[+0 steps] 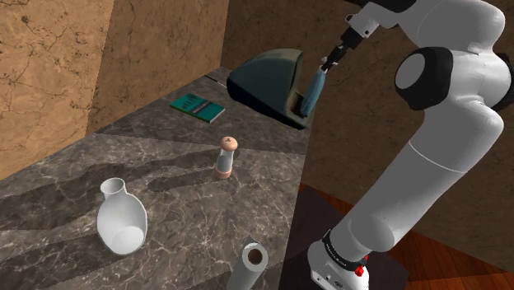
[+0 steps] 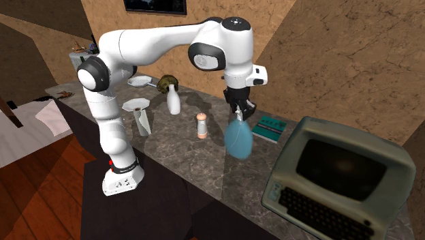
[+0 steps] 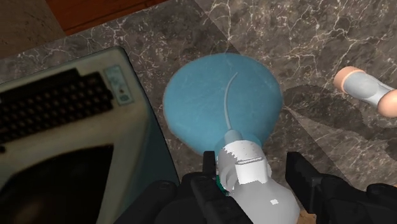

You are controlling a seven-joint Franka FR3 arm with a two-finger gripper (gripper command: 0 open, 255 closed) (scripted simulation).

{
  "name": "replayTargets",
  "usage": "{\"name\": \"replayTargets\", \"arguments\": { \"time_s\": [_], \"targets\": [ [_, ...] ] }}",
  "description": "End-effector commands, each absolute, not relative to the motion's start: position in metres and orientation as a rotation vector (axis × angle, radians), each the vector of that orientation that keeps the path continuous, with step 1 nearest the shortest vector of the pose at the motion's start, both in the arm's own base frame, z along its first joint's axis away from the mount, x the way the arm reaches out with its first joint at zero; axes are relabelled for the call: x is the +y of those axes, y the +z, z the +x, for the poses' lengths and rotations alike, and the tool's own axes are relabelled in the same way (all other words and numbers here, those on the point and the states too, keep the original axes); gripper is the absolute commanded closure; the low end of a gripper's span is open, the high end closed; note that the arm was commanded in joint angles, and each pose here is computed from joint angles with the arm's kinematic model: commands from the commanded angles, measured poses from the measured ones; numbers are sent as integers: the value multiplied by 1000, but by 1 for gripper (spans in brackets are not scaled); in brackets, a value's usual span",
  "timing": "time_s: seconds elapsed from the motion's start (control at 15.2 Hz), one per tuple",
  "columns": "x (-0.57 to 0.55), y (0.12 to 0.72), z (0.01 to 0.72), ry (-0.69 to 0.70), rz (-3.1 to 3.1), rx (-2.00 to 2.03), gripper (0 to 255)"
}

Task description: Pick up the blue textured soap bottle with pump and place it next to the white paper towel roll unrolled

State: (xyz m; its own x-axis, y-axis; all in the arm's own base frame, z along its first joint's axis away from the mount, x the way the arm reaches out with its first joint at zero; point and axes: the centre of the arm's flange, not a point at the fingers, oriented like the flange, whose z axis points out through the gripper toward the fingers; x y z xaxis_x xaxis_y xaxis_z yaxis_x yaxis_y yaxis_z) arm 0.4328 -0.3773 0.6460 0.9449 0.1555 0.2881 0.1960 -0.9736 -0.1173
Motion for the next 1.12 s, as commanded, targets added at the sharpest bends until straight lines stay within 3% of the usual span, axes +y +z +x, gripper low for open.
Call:
{"name": "replayTargets", "arguments": {
  "time_s": [0.0,1.06],
  "targets": [
    [-376,656,432,-421,-2955,-269,255],
    [-376,741,432,-421,-2955,-269,255]
  ]
}}
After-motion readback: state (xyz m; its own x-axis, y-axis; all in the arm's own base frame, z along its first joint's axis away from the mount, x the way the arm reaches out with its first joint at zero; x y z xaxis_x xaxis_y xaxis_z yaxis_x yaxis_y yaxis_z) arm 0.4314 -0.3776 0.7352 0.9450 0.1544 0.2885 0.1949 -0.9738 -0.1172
